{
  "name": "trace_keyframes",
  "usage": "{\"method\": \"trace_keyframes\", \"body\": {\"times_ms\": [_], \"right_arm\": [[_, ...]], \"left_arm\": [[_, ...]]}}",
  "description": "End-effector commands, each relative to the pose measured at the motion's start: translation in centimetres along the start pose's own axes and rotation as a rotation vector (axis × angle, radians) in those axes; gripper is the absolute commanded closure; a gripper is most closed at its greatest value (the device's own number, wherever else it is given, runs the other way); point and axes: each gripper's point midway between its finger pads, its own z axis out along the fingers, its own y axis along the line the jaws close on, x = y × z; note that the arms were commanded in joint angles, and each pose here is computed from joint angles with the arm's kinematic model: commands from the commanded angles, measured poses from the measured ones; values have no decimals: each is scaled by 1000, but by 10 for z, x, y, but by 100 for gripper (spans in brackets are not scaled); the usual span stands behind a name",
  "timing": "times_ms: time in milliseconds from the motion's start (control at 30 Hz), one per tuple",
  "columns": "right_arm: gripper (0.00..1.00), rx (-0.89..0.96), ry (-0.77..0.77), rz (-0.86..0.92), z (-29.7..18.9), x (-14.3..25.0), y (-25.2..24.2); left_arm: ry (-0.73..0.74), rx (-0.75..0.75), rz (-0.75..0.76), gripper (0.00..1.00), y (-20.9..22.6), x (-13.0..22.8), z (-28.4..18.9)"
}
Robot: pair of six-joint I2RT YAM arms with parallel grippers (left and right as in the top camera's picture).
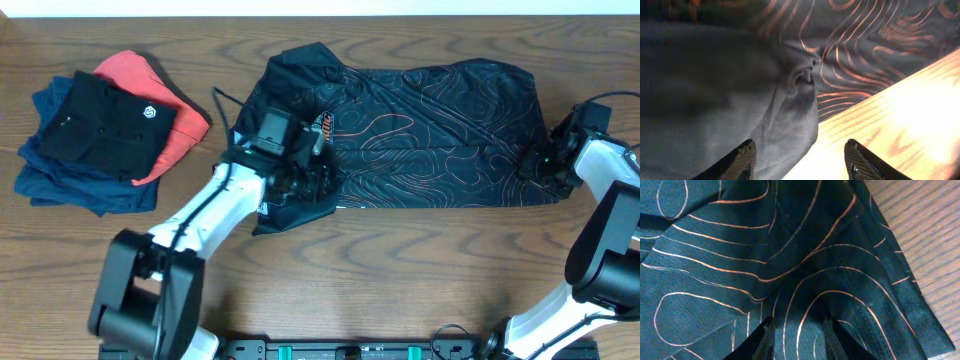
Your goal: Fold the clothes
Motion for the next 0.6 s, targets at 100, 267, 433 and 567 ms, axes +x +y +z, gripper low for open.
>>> {"method": "trace_keyframes", "body": {"times_ms": [100, 267, 433, 567], "right_arm": [[68, 22, 64, -7, 12, 21, -3], [68, 22, 62, -7, 12, 21, -3], [68, 21, 62, -8, 12, 21, -3], [68, 21, 62, -8, 12, 21, -3]], "left_arm": [[86, -51, 54, 41, -2, 20, 31], [92, -145, 106, 41, 2, 25, 43], [61, -256, 139, 50, 13, 20, 43], [30, -307, 144, 87, 21, 13, 40]]}}
